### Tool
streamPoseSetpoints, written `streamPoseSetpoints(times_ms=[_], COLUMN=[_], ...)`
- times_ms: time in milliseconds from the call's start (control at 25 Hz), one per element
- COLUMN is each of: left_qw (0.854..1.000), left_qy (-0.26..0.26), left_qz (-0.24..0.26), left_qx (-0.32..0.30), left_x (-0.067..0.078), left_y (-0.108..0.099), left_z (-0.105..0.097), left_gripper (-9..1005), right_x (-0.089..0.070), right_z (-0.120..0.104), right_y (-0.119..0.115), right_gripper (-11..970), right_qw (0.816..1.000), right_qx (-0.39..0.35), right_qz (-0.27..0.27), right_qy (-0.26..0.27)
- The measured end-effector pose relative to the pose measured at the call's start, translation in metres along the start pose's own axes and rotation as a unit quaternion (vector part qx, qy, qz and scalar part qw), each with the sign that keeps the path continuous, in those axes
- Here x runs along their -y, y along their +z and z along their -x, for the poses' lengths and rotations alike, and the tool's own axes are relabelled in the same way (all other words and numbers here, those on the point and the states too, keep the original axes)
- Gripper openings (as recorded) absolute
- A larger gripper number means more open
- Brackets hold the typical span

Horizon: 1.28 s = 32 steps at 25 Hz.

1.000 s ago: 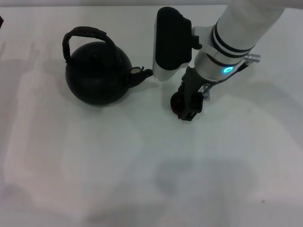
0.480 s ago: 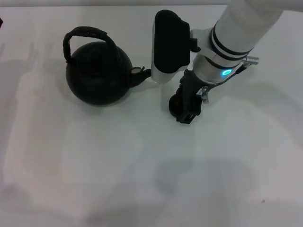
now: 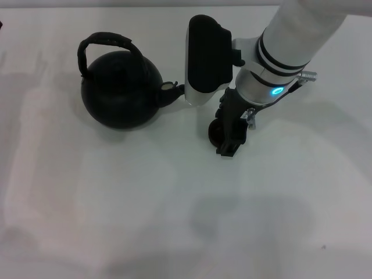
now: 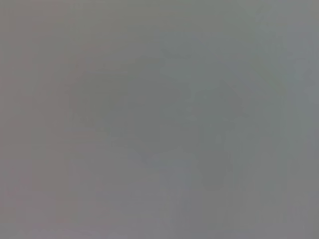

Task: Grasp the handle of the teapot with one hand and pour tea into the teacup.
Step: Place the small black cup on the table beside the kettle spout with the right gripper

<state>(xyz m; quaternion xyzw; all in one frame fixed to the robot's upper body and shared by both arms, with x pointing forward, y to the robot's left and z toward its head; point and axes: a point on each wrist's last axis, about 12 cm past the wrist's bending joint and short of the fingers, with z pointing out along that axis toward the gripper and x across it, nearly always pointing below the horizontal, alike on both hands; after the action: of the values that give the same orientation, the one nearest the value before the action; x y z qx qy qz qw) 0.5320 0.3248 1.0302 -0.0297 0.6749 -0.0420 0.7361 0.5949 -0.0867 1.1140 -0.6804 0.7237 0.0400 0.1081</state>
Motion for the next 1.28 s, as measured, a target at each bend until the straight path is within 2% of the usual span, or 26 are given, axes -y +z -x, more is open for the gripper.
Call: streamPoseSetpoints(times_ms=[440,840,1040,1280], left_qw=[1.0,1.0,1.0,1.0], left_qy=[0.0,0.001,0.001,0.003], left_qz=[0.001,0.002,0.005,0.005], left_qx=[0.001,0.0,0.0,0.005], left_x=[0.0,-0.002,-0.003,-0.004], left_y=[0.0,-0.001,-0.003,-0.004], left_z=[0.0,0.0,0.0,0.0], left_gripper=[829,829,830,829], right_x=[0.001,0.007,0.015,0.031], right_z=[0.002,-0.006,-0.022,-0.055], right_y=[-0.004,-0.016,-0.023,-0.034], right_gripper=[856,854,853,851], right_qw=[1.0,0.995,0.989,0.972], right_qx=[0.02,0.085,0.124,0.185], right_qz=[-0.004,0.013,0.017,0.002], right_qy=[0.004,0.041,0.077,0.142])
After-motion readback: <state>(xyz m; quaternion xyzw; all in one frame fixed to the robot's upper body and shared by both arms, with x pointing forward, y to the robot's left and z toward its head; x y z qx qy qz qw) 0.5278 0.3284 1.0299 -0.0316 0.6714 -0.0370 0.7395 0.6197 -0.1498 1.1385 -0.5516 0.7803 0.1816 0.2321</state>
